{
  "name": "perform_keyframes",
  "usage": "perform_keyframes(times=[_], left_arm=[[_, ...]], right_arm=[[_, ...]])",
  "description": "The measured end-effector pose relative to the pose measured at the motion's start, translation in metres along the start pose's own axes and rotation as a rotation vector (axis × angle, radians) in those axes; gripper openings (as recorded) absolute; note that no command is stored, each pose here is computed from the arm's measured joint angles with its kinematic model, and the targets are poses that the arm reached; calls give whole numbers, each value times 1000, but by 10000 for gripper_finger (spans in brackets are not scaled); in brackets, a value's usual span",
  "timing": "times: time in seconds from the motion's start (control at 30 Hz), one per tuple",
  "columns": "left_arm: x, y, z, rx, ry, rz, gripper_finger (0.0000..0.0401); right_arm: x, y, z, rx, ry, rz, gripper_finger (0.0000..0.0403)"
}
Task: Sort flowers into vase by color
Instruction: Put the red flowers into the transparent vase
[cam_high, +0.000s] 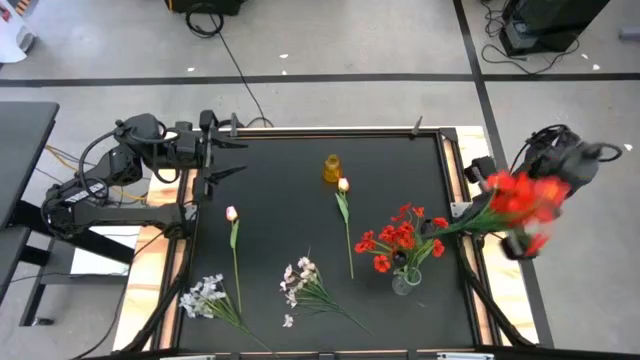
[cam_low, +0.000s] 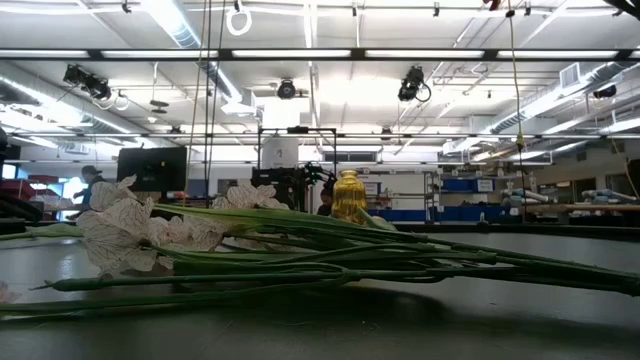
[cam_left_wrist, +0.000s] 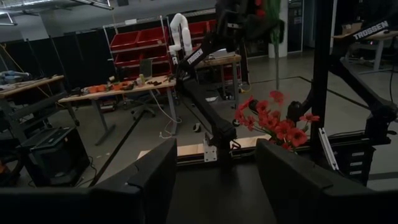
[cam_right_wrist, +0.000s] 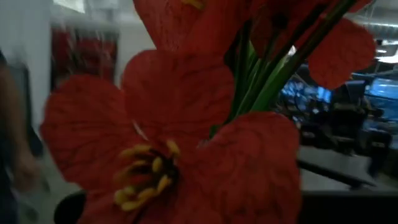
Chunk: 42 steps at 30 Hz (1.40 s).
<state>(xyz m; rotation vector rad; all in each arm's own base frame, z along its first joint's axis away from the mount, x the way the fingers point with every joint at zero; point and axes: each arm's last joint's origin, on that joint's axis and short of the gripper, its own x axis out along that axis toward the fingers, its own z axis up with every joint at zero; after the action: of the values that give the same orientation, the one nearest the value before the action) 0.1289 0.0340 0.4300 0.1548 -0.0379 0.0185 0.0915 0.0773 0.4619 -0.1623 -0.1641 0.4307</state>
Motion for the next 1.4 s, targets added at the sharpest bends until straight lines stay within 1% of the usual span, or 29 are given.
perform_keyframes(times=[0.07, 0.13, 0.2, 0.27, 0.4, 0.47, 0.53, 0.67, 0.83, 0.97, 1.13, 1.2, 1.27, 1.3, 1.4], left_arm=[[0, 0, 0, 0, 0, 0, 224], [0, 0, 0, 0, 0, 0, 224], [0, 0, 0, 0, 0, 0, 224], [0, 0, 0, 0, 0, 0, 224], [0, 0, 0, 0, 0, 0, 224], [0, 0, 0, 0, 0, 0, 224], [0, 0, 0, 0, 0, 0, 224], [0, 0, 0, 0, 0, 0, 224], [0, 0, 0, 0, 0, 0, 224], [0, 0, 0, 0, 0, 0, 224], [0, 0, 0, 0, -1, 0, 224], [0, 0, 0, 0, 0, 0, 224], [0, 0, 0, 0, 0, 0, 224], [0, 0, 0, 0, 0, 0, 224], [0, 0, 0, 0, 0, 0, 224]], right_arm=[[7, 2, -3, -96, 33, -23, 14], [12, 3, -4, -176, 36, -55, 14], [12, 1, 3, -229, -13, -111, 14], [10, -4, 10, -283, -53, -191, 14], [5, -14, 25, -307, -140, -370, 14], [2, -16, 30, -302, -190, -405, 14], [-1, -17, 33, -301, -224, -401, 14], [-4, -17, 32, -321, -215, -373, 14], [-5, -12, 26, -378, -177, -267, 14], [-9, -11, 23, -399, -163, -212, 14], [-27, -13, 20, -375, -162, -117, 13], [-38, -15, 20, -338, -178, -77, 13], [-51, -17, 21, -287, -221, -5, 13], [-57, -18, 22, -255, -257, 49, 13], [-73, -19, 25, -158, -379, 260, 13]])
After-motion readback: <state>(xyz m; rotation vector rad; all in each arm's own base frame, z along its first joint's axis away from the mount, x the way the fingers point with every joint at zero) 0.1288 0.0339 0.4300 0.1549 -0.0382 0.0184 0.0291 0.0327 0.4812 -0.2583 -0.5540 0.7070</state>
